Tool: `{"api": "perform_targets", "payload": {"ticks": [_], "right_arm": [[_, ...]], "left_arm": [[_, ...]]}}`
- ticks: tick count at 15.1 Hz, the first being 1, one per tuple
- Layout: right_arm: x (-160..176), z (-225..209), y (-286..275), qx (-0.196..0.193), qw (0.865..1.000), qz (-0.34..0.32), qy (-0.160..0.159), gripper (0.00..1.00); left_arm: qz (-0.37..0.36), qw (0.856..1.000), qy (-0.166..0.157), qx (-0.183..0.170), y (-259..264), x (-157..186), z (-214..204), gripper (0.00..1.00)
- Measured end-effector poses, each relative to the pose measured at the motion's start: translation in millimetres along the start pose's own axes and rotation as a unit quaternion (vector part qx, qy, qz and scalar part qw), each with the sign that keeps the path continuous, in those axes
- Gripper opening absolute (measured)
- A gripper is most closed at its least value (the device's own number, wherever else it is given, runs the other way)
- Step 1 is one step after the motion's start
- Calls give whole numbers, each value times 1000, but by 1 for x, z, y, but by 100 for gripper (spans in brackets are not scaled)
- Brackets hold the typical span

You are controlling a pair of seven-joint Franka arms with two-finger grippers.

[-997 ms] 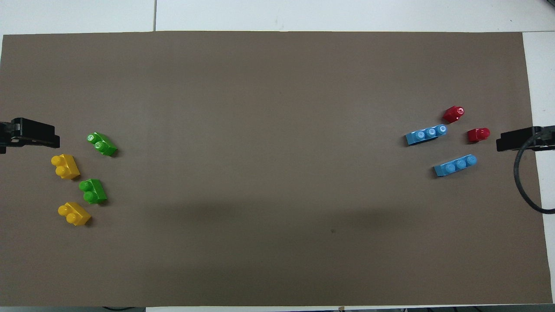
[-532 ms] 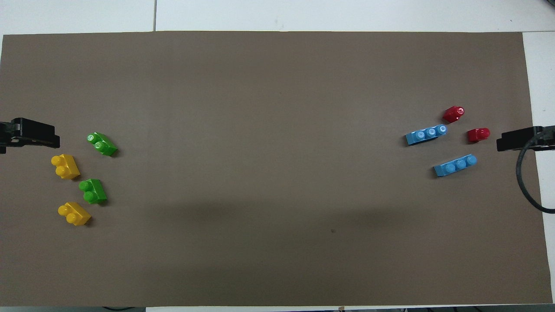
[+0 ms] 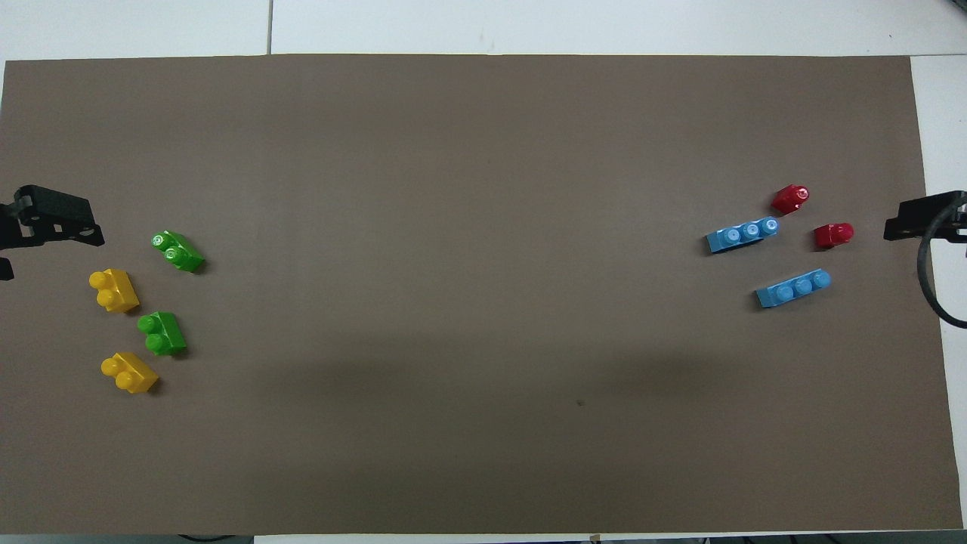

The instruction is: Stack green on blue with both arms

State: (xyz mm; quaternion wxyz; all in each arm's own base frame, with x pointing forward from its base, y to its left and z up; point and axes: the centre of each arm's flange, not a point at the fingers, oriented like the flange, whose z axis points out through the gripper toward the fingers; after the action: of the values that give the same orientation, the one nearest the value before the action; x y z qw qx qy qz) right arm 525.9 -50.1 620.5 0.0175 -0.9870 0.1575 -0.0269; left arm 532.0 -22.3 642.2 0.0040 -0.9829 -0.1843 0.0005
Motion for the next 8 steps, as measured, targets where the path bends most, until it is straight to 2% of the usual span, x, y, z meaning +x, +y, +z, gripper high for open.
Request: {"api": "perform_targets", "payload": {"ticks": [2,4,8], "right_arm": [[4,12,5,9,998,68,-13,90],[10,28,10,15,987,158,-21,90],[15,67,14,62,945,316,-54,90]], "left_arm": [[-78,997,0,-2,2,-1,0,100],[-159,987,1,-5,3,-1,-1,100],[-295,955,4,-21,6,1,-2,100]]}}
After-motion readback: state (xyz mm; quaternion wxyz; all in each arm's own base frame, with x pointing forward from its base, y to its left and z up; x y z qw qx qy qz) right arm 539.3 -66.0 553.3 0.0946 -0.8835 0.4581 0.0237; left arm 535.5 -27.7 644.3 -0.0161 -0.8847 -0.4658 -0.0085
